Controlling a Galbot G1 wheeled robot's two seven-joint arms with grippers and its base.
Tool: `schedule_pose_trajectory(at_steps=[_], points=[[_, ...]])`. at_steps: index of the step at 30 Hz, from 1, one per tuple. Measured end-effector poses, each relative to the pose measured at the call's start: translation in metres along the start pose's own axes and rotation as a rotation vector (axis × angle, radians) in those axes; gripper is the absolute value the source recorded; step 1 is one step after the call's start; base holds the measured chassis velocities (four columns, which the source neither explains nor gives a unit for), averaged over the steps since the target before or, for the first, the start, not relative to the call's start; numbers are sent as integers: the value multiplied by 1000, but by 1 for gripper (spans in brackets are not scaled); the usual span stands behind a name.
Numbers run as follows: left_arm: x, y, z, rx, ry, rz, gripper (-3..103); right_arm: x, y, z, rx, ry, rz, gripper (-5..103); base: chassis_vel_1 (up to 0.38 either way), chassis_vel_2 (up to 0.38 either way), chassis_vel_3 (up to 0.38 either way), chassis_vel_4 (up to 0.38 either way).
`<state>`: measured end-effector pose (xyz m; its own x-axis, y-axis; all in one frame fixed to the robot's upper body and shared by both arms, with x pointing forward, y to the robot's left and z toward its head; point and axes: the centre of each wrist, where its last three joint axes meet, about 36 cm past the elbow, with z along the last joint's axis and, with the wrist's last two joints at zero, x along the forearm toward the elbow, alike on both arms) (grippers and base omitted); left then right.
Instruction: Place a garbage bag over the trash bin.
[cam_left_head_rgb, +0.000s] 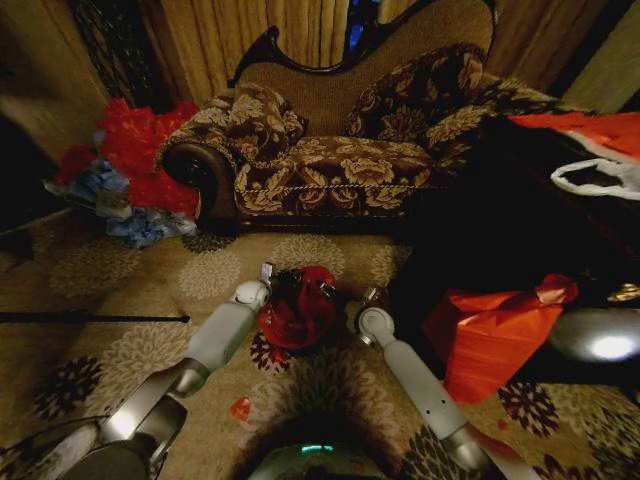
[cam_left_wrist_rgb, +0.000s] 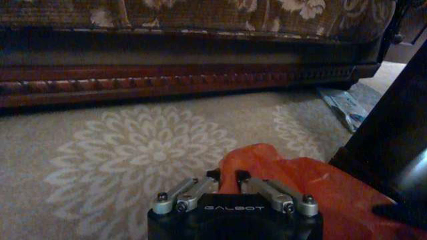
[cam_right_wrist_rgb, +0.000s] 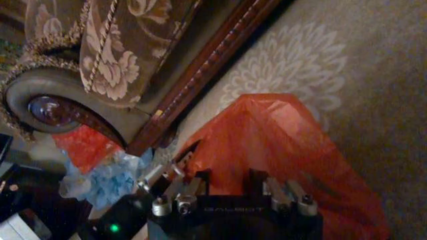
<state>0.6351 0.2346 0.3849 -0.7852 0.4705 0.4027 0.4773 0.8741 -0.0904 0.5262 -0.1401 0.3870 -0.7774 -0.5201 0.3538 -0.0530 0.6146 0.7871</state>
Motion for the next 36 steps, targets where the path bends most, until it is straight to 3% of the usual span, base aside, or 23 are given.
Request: schedule_pose_trajectory(at_steps=[2,4,5,7,11,23,36], points=[[0,-1,0,0,0,0,12,1,-2,1,7,0,3,29,0,0,0,0],[0,-2,1,-1,-1,0,1,3,-5,2,12,0,10,19,0,0,0,0],[0,-2,1,-1,-1,0,1,3,-5,2,12,0,10,19,0,0,0,0],[-1,-3,2,-3,-3,1,0,4,-8,2,15,-4,9,8,0,0,0,0],[0,-3,4,-4,-2,1,0,10,-10,5,18,-2,9,1,0,0,0,0],[-3,-4,2,10,-5,3,0,19,-17,12,17,7,9,0,0,0,0,0],[-9,-1,-22,83,4,-59,0,21,-27,7,-3,-8,59,0,0,0,0,0]])
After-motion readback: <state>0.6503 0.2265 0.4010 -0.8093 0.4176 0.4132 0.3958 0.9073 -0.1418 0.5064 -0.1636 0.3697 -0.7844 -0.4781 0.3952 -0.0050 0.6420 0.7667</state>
